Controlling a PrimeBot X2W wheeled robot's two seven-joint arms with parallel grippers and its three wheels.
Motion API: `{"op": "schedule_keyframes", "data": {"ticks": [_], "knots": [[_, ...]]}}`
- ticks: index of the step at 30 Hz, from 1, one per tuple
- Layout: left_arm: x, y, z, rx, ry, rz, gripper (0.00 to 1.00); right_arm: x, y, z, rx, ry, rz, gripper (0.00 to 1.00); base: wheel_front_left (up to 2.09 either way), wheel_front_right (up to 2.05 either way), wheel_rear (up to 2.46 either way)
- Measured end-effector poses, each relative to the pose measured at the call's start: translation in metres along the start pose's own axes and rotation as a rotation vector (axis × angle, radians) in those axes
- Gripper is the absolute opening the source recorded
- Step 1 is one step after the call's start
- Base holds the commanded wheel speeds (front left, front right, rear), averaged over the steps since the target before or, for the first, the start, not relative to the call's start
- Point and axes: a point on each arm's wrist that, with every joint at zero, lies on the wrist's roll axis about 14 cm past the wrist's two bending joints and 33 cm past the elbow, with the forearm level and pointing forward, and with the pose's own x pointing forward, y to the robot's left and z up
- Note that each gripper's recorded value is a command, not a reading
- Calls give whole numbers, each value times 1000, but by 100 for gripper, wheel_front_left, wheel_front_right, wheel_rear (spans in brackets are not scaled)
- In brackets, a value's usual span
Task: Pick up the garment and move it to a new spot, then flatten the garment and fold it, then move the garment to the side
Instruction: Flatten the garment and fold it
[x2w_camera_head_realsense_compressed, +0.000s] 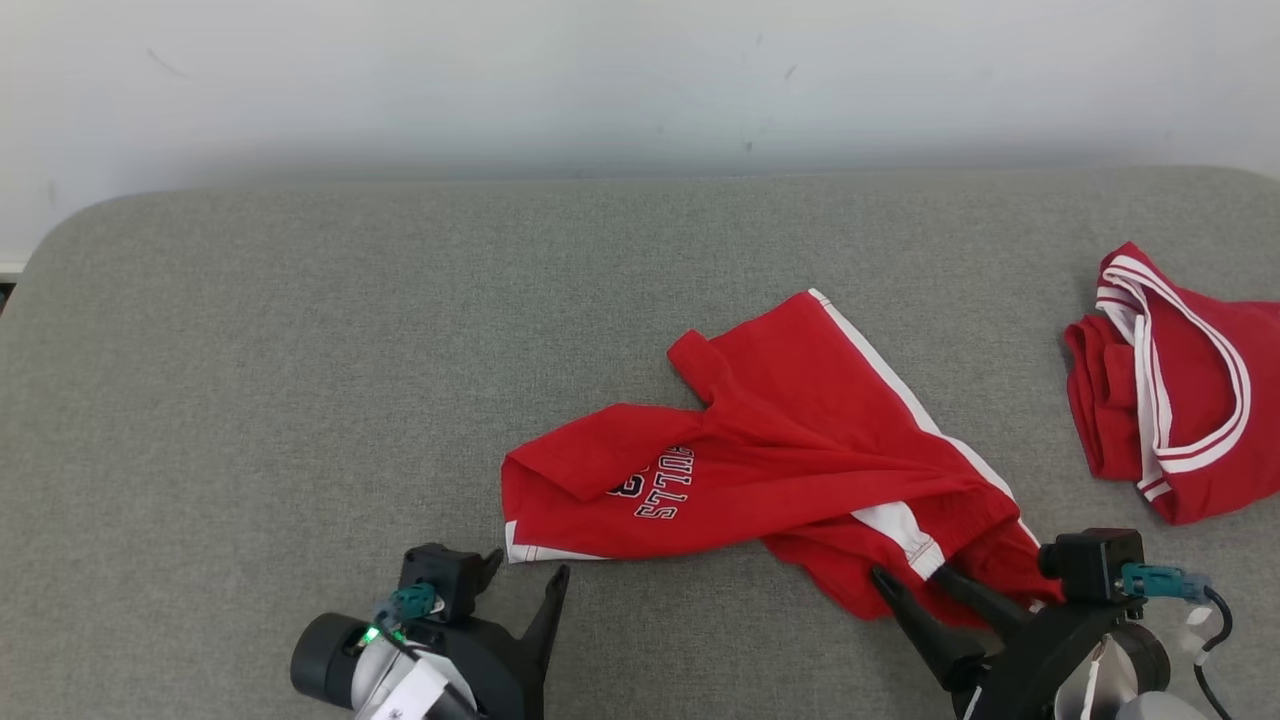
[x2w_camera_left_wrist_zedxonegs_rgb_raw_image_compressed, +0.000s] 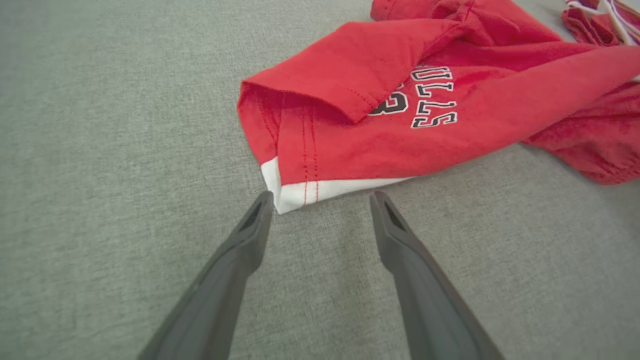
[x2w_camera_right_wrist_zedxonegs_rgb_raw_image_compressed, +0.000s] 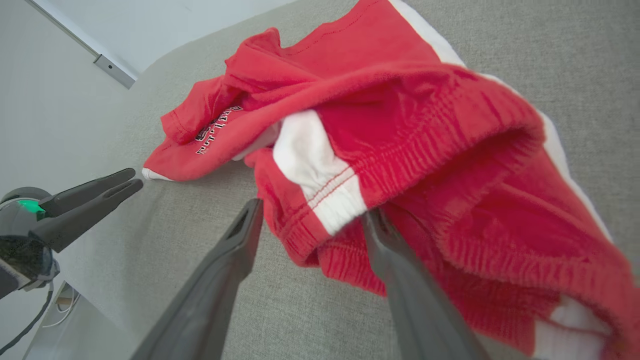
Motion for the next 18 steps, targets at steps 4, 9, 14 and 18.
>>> {"op": "schedule_keyframes", "data": {"ticks": [4, 9, 14, 18], "knots": [[3, -2, -3, 4, 20, -3, 100, 4, 0, 8, -25, -21, -8, 100, 0, 0, 0], [8, 4, -2, 25, 32, 10, 100, 6, 2, 10, -45, -24, -13, 100, 0, 0, 0], [12, 10, -1, 42, 45, 24, 100, 9, 4, 10, -62, -22, -12, 100, 0, 0, 0], [14, 9, -7, 41, 76, 25, 67, 10, 4, 12, -72, -24, -15, 94, 0, 0, 0]]}}
